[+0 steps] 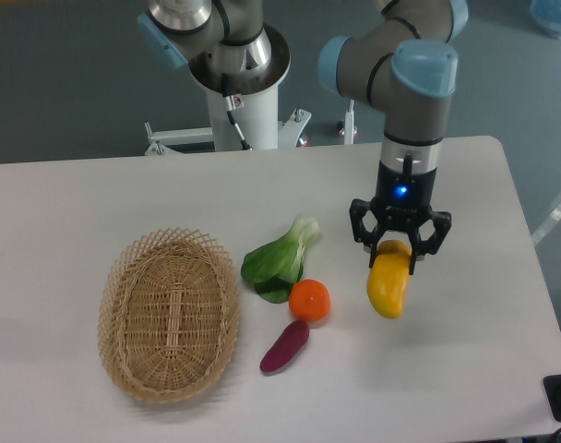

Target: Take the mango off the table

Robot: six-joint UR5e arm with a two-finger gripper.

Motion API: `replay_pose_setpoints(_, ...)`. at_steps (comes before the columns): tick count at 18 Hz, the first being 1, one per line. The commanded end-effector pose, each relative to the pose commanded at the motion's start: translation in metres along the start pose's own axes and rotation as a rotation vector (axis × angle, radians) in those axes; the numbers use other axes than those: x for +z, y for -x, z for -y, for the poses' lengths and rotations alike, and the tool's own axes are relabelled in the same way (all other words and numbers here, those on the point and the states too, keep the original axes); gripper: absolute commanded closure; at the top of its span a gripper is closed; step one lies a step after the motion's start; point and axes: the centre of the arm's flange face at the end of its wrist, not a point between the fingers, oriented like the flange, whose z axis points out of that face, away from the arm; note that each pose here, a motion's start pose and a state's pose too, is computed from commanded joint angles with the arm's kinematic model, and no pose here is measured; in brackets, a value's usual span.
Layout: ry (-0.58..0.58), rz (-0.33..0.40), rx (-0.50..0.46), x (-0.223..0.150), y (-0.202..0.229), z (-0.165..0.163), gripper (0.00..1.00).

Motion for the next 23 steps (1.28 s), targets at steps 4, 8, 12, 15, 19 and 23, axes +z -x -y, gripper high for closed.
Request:
replay_pose_setpoints(4, -0.006, 0.011, 0.009, -0.0044, 0.0035, 0.0036, 0.51)
replay_pose_setpoints(8, -0.005, 0.012, 0.009, -0.0036, 0.0038, 0.0033, 0.51)
replay_pose_setpoints(12, -0.006, 0.015, 0.011, -0.0049, 0.0045, 0.0032, 0.51)
replay_pose_setpoints(15, -0.009, 0.018, 0.009, -0.0084, 0.0038, 0.0044, 0.51)
replay_pose_setpoints(19, -0.014, 0.021, 0.013, -0.0114, 0.0028, 0.0065, 0.51)
replay_pose_setpoints(23, -0.015, 0.022, 0.012, -0.0115, 0.0028, 0.0067, 0.51)
